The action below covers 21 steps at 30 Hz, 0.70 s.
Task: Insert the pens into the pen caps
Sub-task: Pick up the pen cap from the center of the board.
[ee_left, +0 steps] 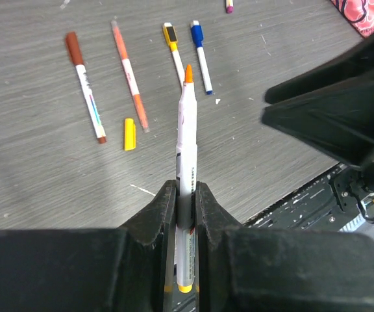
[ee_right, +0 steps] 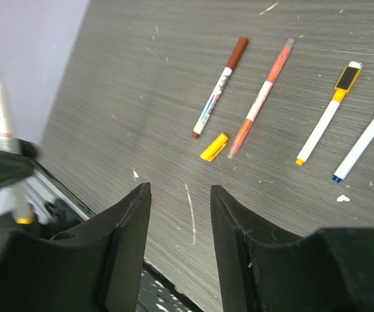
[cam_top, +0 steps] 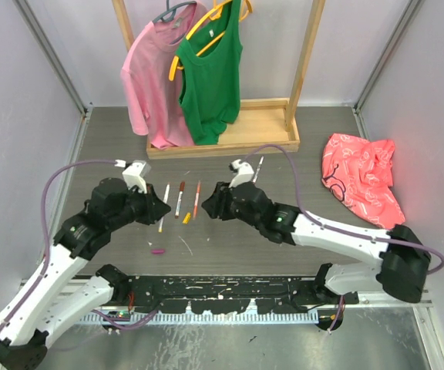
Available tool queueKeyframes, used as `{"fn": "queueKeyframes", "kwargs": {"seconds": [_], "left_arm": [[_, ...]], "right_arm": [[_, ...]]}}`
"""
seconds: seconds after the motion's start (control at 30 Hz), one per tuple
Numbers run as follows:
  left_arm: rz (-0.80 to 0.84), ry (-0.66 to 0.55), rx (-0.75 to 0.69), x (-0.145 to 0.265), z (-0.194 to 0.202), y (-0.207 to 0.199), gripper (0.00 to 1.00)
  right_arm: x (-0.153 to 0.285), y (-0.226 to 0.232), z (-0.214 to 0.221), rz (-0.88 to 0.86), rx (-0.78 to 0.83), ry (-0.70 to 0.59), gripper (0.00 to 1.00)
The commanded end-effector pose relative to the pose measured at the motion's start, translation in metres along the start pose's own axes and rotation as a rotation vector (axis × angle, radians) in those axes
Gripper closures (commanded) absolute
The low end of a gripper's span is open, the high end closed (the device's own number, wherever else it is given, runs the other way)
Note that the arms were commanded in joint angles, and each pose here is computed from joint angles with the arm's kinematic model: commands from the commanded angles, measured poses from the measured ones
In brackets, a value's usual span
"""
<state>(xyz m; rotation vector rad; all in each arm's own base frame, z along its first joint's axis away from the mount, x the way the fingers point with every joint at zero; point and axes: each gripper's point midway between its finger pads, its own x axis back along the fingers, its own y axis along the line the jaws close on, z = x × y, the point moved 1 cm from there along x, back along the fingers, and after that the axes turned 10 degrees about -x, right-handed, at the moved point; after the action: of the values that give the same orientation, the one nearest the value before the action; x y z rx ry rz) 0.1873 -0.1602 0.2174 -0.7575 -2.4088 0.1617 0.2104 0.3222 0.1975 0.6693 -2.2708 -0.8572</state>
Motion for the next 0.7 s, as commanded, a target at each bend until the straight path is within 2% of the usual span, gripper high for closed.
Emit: {"fn": "queueKeyframes", "kwargs": {"seconds": [0.0, 0.13, 0.37, 0.5, 0.67], "left_arm": [[-0.071, -0.090, -0.089, 0.036, -0.018, 0.009, 1.00], [-0.112, -0.184, -0.092, 0.060, -0.022, 0.015, 1.00], [-0.187, -0.320, -0.052, 0.091, -0.020, 0.028, 1.00], [-0.229, -0.340, -0.041, 0.097, -0.020, 0.036, 1.00], [-0.249, -0.357, -0.029, 0.099, -0.019, 0.039, 1.00]], "right_arm": [[-0.017, 0.010, 0.020, -0.044, 0.262, 0.166, 0.52], [-0.043, 0.012, 0.039, -0.065, 0.444, 0.301, 0.51], [-0.086, 0.013, 0.073, -0.113, 0.567, 0.468, 0.59], [-0.108, 0.011, 0.085, -0.133, 0.647, 0.535, 0.55], [-0.132, -0.002, 0.093, -0.080, 0.716, 0.572, 0.49]]}}
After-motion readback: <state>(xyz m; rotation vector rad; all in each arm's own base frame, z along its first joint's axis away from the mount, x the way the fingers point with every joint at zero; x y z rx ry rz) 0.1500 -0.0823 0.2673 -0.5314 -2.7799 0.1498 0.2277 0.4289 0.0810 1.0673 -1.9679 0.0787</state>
